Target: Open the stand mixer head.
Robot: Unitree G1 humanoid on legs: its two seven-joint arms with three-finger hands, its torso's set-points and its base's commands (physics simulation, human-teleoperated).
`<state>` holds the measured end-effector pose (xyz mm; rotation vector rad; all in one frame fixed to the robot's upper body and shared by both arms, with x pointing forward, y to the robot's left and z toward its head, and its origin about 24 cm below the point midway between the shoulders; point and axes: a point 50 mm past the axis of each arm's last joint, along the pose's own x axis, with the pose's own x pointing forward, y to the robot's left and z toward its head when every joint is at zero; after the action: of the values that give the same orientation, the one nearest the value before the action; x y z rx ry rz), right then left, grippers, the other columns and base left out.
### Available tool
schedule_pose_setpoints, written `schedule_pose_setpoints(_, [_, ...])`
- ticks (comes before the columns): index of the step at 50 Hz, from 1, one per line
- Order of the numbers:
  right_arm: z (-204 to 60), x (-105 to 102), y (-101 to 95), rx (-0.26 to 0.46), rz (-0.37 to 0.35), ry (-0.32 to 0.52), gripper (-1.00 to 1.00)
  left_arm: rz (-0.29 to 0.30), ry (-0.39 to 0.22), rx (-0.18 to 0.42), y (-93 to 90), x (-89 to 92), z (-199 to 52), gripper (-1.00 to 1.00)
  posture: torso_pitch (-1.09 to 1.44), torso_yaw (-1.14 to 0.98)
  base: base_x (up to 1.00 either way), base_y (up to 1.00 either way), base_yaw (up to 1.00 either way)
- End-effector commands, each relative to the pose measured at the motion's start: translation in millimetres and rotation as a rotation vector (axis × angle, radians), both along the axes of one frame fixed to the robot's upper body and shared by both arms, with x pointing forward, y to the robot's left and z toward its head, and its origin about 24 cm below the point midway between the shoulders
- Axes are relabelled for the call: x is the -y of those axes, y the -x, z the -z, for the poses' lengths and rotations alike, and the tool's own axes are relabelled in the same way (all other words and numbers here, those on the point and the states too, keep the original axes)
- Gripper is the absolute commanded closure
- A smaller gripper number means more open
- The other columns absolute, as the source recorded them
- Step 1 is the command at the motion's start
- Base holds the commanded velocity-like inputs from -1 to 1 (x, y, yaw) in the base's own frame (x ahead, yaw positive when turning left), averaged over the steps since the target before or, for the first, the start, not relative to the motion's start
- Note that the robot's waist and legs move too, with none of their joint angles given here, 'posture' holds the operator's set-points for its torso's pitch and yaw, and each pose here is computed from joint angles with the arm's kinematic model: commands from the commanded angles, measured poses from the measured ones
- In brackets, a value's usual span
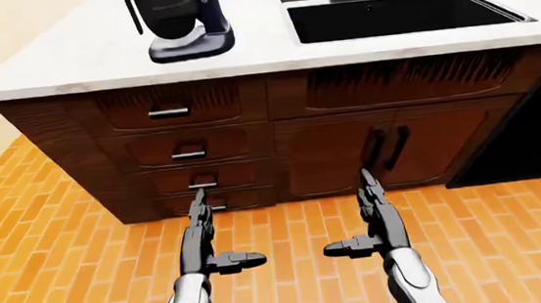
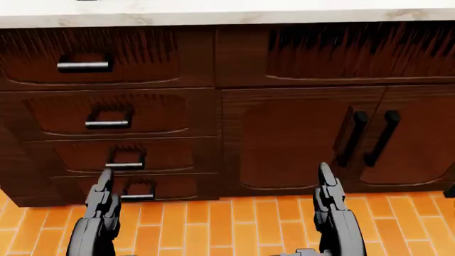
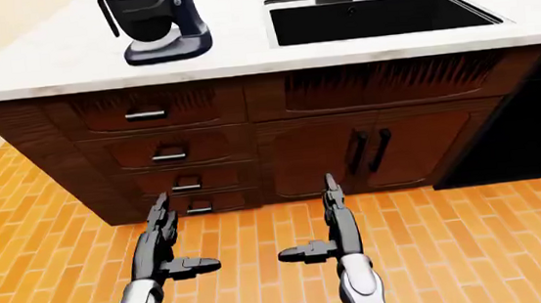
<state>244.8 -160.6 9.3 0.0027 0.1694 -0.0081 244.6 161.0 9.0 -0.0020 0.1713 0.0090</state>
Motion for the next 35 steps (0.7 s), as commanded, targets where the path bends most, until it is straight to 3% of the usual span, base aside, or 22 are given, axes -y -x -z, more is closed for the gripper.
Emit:
schedule_pose_setpoints(1, [-31.8, -3.0, -7.5, 0.155, -0.022, -0.018, -1.0, 0.013, 0.008, 0.173, -9.0, 1.8, -34.5, -1.0, 0.0, 0.0, 0.0, 0.0, 0.0])
schedule_pose_setpoints(14, [-32.5, -6.5, -6.3, 0.156, -0.066, -0.027, -1.0, 0.012, 0.008, 0.179, -9.6, 1.9, -34.7, -1.0, 0.0, 0.0, 0.0, 0.0, 0.0])
schedule_pose_setpoints(18, [-39.4, -8.4, -6.1, 0.189, -0.087, -0.051, -1.0, 0.003, 0.021, 0.199, -10.4, 1.0, -38.6, -1.0, 0.0, 0.0, 0.0, 0.0, 0.0])
schedule_pose_setpoints(24, [-59.9, -13.3, -3.1, 0.297, -0.14, -0.141, -1.0, -0.001, 0.043, 0.323, -10.6, -0.1, -61.5, -1.0, 0.0, 0.0, 0.0, 0.0, 0.0])
schedule_pose_setpoints(26, [-68.8, -15.7, -0.5, 0.344, -0.179, -0.164, -1.0, -0.018, 0.082, 0.368, -11.1, -2.7, -71.1, -1.0, 0.0, 0.0, 0.0, 0.0, 0.0])
schedule_pose_setpoints(29, [-80.0, -21.1, 6.7, 0.403, -0.271, -0.173, -1.0, 0.01, 0.119, 0.447, -6.2, -1.1, -85.7, -1.0, 0.0, 0.0, 0.0, 0.0, 0.0])
schedule_pose_setpoints(32, [-83.8, -25.1, 12.5, 0.416, -0.326, -0.189, -1.0, -0.009, 0.161, 0.47, -6.2, -3.1, -90.1, -1.0, 0.0, 0.0, 0.0, 0.0, 0.0])
schedule_pose_setpoints(34, [-91.4, -25.3, 14.1, 0.401, -0.32, -0.291, -1.0, 0.013, 0.216, 0.511, -1.7, -1.6, -99.1, -1.0, 0.0, 0.0, 0.0, 0.0, 0.0])
schedule_pose_setpoints(35, [-96.6, -25.2, 15.2, 0.416, -0.329, -0.304, -1.0, 0.023, 0.232, 0.528, 0.4, -0.8, -102.4, -1.0, 0.0, 0.0, 0.0, 0.0, 0.0])
